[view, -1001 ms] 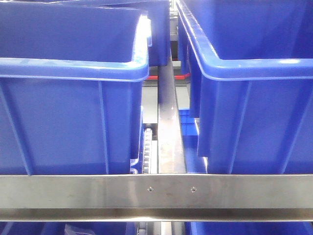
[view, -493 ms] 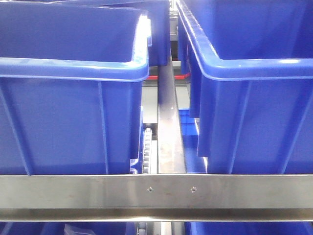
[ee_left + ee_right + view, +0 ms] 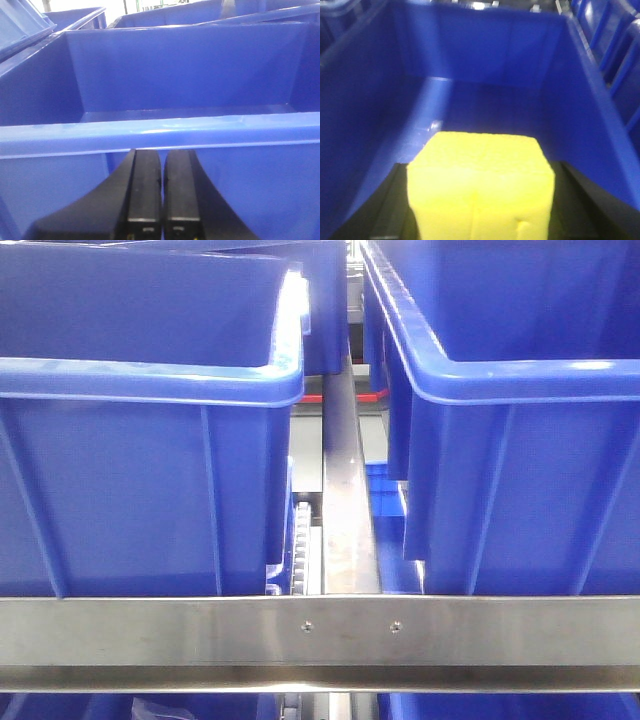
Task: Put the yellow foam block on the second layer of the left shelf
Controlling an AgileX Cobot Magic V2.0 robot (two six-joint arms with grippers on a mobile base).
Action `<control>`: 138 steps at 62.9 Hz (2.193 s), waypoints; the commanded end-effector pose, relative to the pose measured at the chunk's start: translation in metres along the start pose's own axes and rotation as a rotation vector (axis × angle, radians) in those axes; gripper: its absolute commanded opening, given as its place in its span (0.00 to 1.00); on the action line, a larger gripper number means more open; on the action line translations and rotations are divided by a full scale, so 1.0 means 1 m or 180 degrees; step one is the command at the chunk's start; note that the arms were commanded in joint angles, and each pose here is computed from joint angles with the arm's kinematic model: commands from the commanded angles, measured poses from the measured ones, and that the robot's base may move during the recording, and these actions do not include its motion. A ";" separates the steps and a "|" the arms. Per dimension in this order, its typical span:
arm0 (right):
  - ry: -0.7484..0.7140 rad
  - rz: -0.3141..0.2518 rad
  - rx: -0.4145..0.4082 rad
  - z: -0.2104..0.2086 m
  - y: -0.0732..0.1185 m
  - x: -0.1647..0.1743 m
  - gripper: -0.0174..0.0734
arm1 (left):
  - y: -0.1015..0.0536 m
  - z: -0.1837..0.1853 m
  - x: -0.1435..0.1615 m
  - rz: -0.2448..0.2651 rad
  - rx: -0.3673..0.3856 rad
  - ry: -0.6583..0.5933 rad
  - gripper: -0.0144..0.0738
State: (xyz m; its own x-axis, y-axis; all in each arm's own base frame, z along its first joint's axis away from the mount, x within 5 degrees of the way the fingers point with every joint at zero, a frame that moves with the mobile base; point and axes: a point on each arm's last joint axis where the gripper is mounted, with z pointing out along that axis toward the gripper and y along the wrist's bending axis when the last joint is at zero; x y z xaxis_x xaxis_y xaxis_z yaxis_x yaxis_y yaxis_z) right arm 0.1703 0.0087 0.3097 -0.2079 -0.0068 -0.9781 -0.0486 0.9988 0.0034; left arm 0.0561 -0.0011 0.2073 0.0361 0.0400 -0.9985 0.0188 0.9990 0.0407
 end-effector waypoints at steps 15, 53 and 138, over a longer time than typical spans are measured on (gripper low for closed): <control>-0.0535 0.0011 -0.0132 0.026 0.004 -0.019 0.68 | 0.000 -0.001 0.001 -0.0031 -0.0009 -0.0232 0.30; -0.0737 0.0170 -0.0143 0.019 0.003 -0.026 0.82 | 0.000 -0.001 0.001 -0.0031 -0.0009 -0.0232 0.30; -0.1456 0.0205 0.0219 -0.098 -0.005 0.066 0.26 | 0.000 -0.001 0.001 -0.0031 -0.0009 -0.0232 0.30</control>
State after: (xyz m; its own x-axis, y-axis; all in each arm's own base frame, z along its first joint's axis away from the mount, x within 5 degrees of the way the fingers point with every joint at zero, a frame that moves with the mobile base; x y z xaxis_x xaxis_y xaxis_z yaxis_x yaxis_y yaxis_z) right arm 0.0627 -0.0026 0.2491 0.1484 0.0626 -0.9869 0.0355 0.9970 0.0686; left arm 0.0561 -0.0011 0.2073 0.0361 0.0400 -0.9985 0.0188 0.9990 0.0407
